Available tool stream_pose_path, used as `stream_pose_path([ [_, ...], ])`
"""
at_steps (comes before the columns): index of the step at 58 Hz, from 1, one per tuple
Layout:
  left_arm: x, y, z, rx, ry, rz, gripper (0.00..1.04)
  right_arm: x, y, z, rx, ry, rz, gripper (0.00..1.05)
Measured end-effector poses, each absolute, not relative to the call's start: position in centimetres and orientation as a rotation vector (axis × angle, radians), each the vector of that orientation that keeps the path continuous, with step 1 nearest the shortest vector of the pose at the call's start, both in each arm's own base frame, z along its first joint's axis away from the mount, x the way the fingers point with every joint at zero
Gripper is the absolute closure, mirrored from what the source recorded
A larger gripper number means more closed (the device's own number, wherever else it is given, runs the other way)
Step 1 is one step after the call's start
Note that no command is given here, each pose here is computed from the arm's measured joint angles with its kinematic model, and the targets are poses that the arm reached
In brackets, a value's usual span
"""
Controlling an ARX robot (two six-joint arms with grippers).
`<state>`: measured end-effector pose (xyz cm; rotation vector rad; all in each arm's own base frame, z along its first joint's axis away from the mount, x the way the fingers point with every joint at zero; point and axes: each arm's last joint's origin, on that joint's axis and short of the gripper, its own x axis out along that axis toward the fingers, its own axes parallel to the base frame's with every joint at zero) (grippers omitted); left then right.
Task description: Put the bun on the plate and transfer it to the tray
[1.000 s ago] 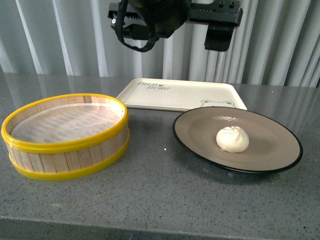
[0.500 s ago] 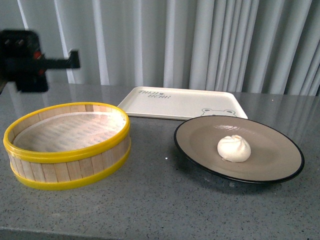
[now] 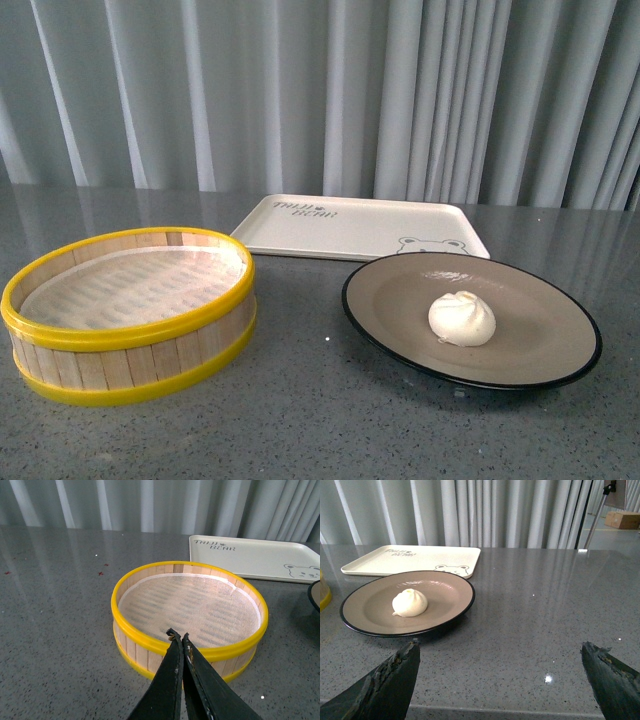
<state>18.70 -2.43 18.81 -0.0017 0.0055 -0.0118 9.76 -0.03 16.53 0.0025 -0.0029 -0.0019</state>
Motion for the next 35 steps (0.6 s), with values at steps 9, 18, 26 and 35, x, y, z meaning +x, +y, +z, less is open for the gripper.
stream_pose_path([
  [9,17.2,-1.6,18.1,-0.002,0.01,0.003,1.01,9.8,0.0,16.5,0.002,-0.003,-0.002,0.08],
  [18,16.0,-1.1,17.7,-0.002,0.009,-0.012,1.01,9.8,0.0,16.5,0.002,-0.003,-0.002,0.08],
  [26,15.0,-0.1,17.4,-0.003,0.009,-0.001,1.01,9.8,0.0,16.5,0.002,-0.002,-0.002,0.08],
  [35,14.4,0.0,16.8,-0.003,-0.006,0.002,1.01,9.8,0.0,16.5,0.002,-0.003,-0.002,0.08],
])
